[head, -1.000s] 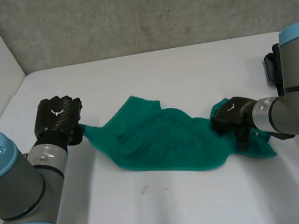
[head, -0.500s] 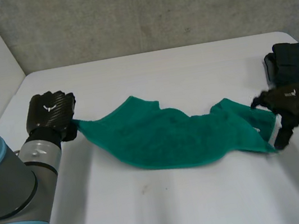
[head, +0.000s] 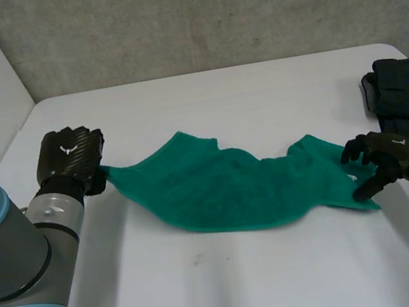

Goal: Fold the laundry.

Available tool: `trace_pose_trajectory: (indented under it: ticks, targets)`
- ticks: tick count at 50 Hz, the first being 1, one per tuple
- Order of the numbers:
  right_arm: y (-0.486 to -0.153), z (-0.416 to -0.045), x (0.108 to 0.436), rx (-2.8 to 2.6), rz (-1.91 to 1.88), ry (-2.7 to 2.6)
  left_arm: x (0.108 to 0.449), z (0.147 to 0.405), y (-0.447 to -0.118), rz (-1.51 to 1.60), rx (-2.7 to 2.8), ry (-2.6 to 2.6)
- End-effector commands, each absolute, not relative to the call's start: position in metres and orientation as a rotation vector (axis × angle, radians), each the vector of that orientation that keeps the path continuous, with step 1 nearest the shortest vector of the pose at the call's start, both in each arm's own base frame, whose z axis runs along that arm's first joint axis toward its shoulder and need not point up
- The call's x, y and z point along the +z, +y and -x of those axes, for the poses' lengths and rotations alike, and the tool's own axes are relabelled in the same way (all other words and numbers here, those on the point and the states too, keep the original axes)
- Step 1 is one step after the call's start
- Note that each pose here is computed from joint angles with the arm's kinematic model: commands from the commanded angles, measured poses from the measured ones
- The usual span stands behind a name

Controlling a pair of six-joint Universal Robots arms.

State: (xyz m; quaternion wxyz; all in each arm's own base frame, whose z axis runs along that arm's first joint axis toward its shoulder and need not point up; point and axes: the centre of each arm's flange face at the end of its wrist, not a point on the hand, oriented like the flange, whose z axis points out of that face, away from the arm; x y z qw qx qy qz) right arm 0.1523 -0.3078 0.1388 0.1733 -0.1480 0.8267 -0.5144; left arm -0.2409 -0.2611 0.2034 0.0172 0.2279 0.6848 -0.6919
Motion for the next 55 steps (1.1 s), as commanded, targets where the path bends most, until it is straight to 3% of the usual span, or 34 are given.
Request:
trace_pose_trajectory:
  ticks: [1, 14, 18, 22, 23, 25, 27, 31, 38, 41, 46, 55]
  targets:
    - [-0.310, -0.160, 0.131, -1.430, 0.454, 2.349, 0.203, 0.241, -0.261, -0.710, -2.144, 2.133]
    - [-0.311, -0.169, 0.125, -1.399, 0.483, 2.343, 0.202, 0.240, -0.260, -0.712, -2.134, 2.140]
    - [-0.319, -0.169, 0.137, -1.461, 0.507, 2.320, 0.202, 0.240, -0.260, -0.720, -2.125, 2.143]
    - [-0.328, -0.169, 0.176, -1.610, 0.628, 2.280, 0.212, 0.239, -0.258, -0.723, -2.134, 2.122]
    - [-0.326, -0.169, 0.207, -1.701, 0.705, 2.249, 0.222, 0.238, -0.256, -0.714, -2.155, 2.102]
    - [-0.320, -0.168, 0.236, -1.774, 0.788, 2.226, 0.235, 0.236, -0.255, -0.697, -2.182, 2.076]
    - [-0.311, -0.168, 0.278, -1.899, 0.923, 2.178, 0.260, 0.229, -0.256, -0.646, -2.236, 2.015]
    - [-0.300, -0.166, 0.329, -2.036, 1.102, 2.141, 0.308, 0.207, -0.258, -0.517, -2.329, 1.876]
    - [-0.284, -0.163, 0.377, -2.052, 1.245, 2.202, 0.357, 0.186, -0.253, -0.421, -2.382, 1.753]
    - [-0.280, -0.163, 0.376, -1.987, 1.298, 2.242, 0.354, 0.188, -0.248, -0.470, -2.330, 1.832]
    - [-0.286, -0.180, 0.338, -1.747, 1.416, 2.276, 0.324, 0.196, -0.245, -0.616, -2.227, 2.001]
    - [-0.310, -0.204, 0.264, -1.476, 1.402, 2.398, 0.244, 0.209, -0.294, -0.737, -1.961, 2.214]
